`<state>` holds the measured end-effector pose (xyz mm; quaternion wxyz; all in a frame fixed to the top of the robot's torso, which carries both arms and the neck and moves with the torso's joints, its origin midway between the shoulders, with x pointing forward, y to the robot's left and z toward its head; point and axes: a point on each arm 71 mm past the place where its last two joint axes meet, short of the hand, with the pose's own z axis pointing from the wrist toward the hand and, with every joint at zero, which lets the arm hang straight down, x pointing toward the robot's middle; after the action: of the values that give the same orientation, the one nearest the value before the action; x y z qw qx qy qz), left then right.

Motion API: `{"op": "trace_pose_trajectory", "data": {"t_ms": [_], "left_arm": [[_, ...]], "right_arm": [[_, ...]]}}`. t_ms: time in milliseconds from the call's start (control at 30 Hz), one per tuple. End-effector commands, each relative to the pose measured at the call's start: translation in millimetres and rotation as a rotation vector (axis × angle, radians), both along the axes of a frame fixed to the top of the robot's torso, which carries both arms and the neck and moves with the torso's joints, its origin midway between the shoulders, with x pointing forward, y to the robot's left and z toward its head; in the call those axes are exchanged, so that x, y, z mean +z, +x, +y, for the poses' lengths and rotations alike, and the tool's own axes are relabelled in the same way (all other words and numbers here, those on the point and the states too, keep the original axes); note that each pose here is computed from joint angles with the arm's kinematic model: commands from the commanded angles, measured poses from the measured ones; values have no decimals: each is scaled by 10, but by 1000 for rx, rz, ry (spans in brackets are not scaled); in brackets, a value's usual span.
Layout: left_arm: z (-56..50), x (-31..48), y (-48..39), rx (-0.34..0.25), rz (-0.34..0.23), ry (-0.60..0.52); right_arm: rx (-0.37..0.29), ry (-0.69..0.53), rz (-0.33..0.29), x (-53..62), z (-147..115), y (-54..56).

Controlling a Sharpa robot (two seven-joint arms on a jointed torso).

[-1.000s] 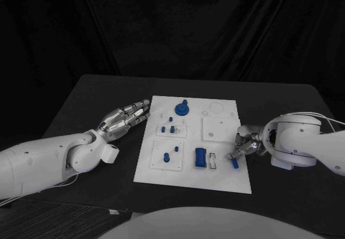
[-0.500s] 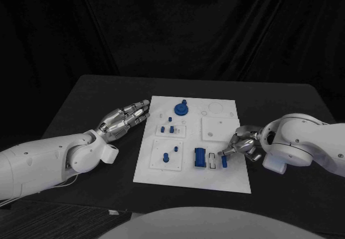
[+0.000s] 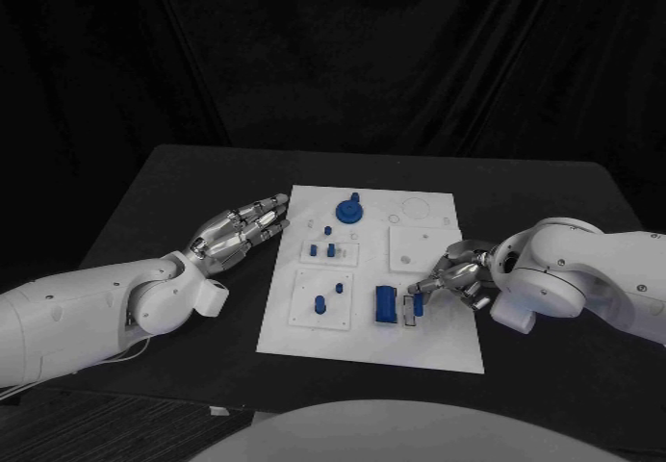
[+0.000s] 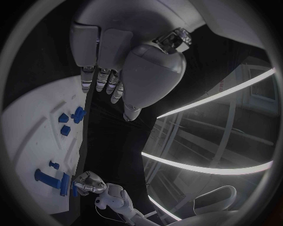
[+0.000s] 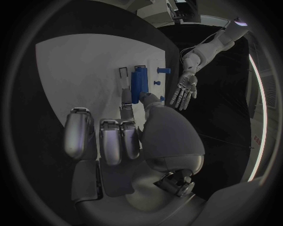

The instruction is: Assemble the parts on the task board

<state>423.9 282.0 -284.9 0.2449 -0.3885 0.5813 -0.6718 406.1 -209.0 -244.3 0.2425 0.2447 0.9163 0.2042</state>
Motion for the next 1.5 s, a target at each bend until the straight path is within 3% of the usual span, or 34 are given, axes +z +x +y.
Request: {"op": "trace_pose_trajectory", "data": {"t_ms": [33,500,1500], "left_arm": [[-17,5,-8,-12,-1,-15],[-20,2,-10,-16,4,-15],[-29,-9,-9,-25,12,-15]], "right_arm": [[-33,8,-3,-25,-2,3],[12,-49,-41,-101,15,-16],[29,-53,-29,-186,77,-58]]}}
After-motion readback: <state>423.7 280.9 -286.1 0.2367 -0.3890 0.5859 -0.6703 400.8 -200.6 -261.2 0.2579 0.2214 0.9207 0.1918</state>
